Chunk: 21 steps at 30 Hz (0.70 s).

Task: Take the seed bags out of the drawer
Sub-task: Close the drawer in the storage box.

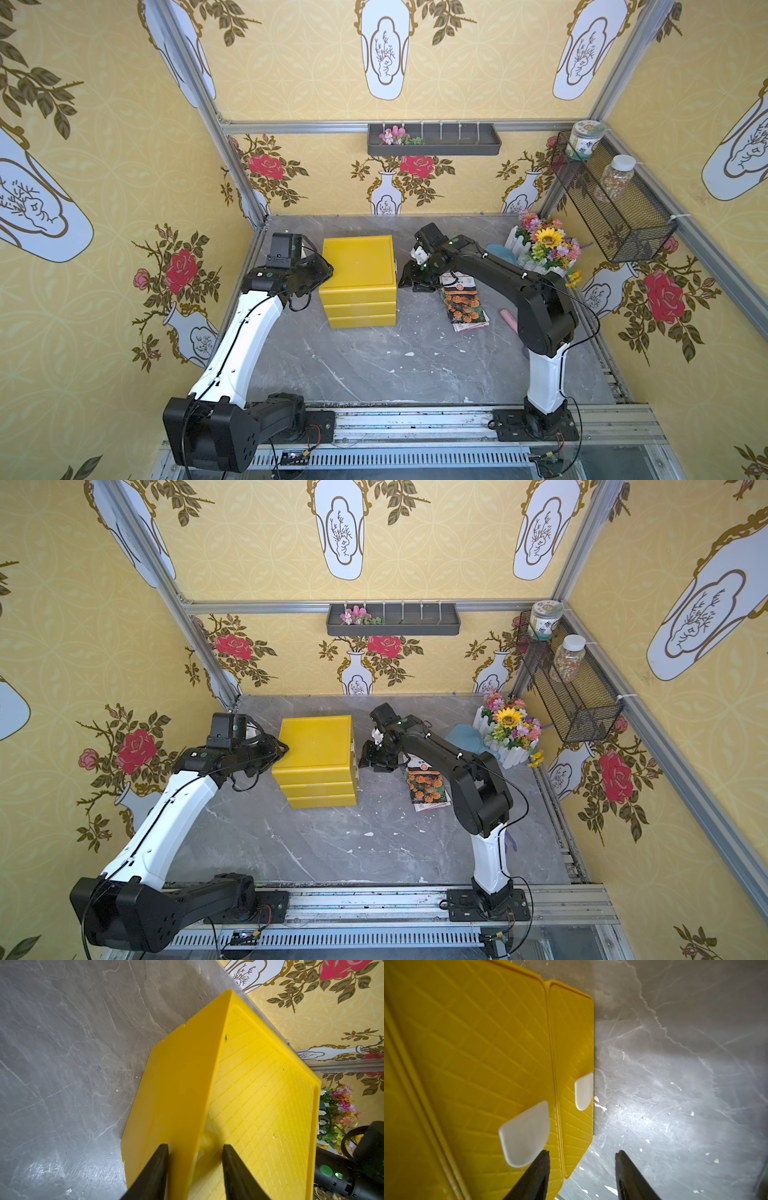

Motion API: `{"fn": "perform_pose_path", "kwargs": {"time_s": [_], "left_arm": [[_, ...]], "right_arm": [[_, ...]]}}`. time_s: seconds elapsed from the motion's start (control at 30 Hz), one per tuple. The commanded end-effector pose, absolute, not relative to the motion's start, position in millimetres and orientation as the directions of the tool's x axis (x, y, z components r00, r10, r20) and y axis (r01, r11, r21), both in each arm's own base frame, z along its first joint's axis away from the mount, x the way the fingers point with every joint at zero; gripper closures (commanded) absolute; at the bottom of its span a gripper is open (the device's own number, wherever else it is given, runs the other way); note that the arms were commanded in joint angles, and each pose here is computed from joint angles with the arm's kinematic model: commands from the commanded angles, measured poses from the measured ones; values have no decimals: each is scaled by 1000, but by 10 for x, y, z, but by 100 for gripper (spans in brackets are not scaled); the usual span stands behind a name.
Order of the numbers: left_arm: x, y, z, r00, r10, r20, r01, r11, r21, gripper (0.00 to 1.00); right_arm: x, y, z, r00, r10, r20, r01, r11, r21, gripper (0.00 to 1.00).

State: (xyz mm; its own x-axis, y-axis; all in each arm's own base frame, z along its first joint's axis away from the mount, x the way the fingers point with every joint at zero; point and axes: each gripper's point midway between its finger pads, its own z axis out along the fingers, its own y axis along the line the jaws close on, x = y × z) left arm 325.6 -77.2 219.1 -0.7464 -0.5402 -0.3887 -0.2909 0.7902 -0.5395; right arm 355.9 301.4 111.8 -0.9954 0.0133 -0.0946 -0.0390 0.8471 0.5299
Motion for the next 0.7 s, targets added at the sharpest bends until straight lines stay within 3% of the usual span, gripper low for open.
{"fn": "perform_pose_path", "kwargs": {"time_s": [0.0,0.67], "left_arm": [[3195,-797,2103,-772,-528,-354,-299,793,-530,53],[3162,-809,2098,-784,-519,-341,-299,796,-526,53]], "right_arm": [[3589,2937,1123,-993,26,-118,-41,844,535,45],[3719,3296,758,-997,25,-67,-17,831,555,51]]}}
